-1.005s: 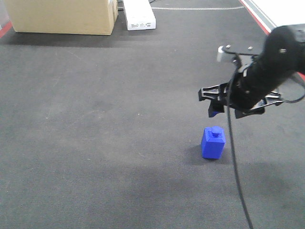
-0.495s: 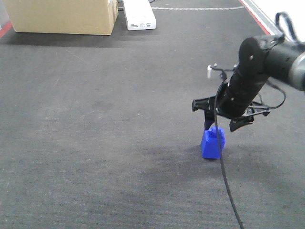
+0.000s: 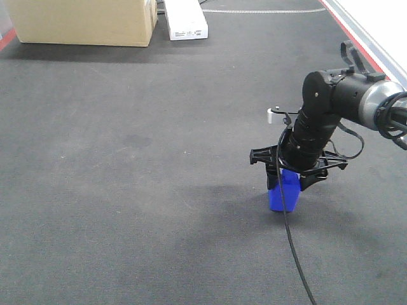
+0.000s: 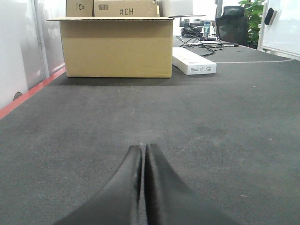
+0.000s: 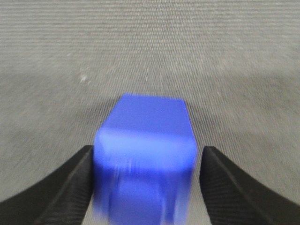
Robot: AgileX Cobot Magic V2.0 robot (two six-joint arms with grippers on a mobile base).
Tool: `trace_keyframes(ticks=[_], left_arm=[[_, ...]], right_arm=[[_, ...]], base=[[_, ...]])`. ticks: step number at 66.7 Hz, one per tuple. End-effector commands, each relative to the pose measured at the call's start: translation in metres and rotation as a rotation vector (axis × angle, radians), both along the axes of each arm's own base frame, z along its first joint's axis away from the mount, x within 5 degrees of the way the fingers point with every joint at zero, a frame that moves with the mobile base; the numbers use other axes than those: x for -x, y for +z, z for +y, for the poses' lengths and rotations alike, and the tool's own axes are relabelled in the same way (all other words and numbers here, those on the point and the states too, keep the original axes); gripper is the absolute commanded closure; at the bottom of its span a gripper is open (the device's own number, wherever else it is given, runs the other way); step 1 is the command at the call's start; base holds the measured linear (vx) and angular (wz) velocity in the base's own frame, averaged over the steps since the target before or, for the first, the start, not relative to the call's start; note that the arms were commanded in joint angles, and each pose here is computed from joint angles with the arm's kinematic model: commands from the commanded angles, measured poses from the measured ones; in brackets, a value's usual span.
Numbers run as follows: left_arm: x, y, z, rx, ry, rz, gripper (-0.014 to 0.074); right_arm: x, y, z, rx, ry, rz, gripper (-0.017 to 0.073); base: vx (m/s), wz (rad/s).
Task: Pour parts from conveyor to right shelf
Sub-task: 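Lower the right gripper over the blue part and close on it, then lift the blue part off the belt with the right gripper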
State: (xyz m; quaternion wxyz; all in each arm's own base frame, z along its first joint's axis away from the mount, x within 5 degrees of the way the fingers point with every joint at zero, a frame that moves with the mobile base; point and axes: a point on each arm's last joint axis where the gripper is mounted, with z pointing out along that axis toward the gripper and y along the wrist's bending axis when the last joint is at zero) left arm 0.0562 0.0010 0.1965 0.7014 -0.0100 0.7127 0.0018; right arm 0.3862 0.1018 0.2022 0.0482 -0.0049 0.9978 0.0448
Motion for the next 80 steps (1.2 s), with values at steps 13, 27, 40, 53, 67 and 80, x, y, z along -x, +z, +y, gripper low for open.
trace_keyframes(ticks=[13,27,40,53,67,80], left_arm=[[0.002,0.016,0.000,0.012,0.000,-0.104,0.0600],[0.002,0.016,0.000,0.012,0.000,-0.104,0.0600],[0.002,0.016,0.000,0.012,0.000,-0.104,0.0600],[0.002,0.016,0.000,0.012,0.000,-0.104,0.0600],[0.002,0.016,0.000,0.012,0.000,-0.104,0.0600],[0.002,0.016,0.000,0.012,0.000,-0.104,0.0600]], right_arm=[[0.001,0.039,-0.003,-0.025,0.016,-0.119,0.0477],[0.012,0.063,-0.018,0.012,0.020,-0.205,0.0568],[0.046,0.091,-0.067,0.016,-0.062,-0.302,0.0567],[0.096,0.113,-0.089,0.021,0.001,-0.444,0.0567],[0.149,0.138,-0.088,0.005,0.021,-0.644,0.0567],[0.201,0.152,-0.090,0.005,0.024,-0.855,0.0567]], base=[[0.00,0.00],[0.00,0.00],[0.00,0.00],[0.00,0.00],[0.00,0.00],[0.00,0.00]])
